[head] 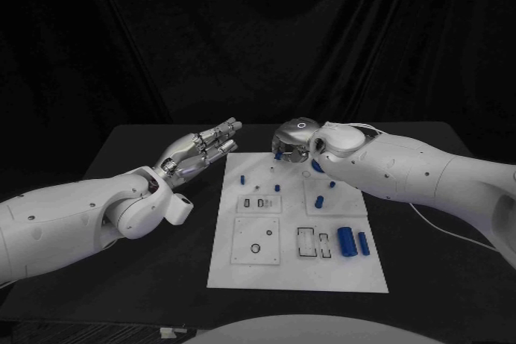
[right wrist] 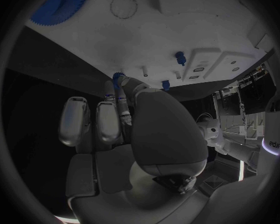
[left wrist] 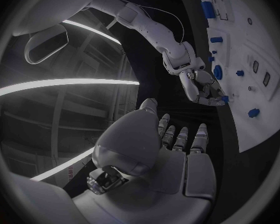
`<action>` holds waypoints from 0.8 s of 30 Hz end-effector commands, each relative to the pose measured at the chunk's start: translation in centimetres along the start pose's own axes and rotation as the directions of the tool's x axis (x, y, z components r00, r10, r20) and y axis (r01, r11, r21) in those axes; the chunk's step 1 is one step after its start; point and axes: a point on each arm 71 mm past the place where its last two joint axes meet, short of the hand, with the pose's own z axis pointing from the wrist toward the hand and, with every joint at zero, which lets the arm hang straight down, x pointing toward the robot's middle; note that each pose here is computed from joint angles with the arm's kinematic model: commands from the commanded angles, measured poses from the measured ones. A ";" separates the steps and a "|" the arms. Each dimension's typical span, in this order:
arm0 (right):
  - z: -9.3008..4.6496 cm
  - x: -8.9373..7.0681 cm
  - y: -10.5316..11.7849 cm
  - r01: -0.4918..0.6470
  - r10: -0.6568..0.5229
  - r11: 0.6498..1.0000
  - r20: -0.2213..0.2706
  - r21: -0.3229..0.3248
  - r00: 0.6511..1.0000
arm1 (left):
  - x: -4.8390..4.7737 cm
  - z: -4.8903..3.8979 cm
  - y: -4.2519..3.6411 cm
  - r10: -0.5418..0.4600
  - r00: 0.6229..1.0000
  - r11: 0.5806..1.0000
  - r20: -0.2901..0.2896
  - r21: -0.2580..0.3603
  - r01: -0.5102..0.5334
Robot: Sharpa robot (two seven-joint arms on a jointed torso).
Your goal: Assemble the parts on the task board
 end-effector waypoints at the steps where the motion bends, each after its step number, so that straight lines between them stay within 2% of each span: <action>1: 0.0 0.3 0.1 0.006 -0.005 1.000 -0.012 0.014 1.000 | 0.10 0.18 -0.23 -0.002 1.000 1.000 -0.005 0.015 0.002; 17: 0.2 0.4 0.4 0.005 -0.005 1.000 0.009 0.009 1.000 | 0.17 0.27 -0.19 -0.004 1.000 1.000 -0.009 0.012 0.004; 24: 0.2 0.5 0.4 0.004 -0.004 1.000 -0.013 0.015 1.000 | 0.19 0.32 -0.16 -0.004 1.000 1.000 -0.010 0.011 0.004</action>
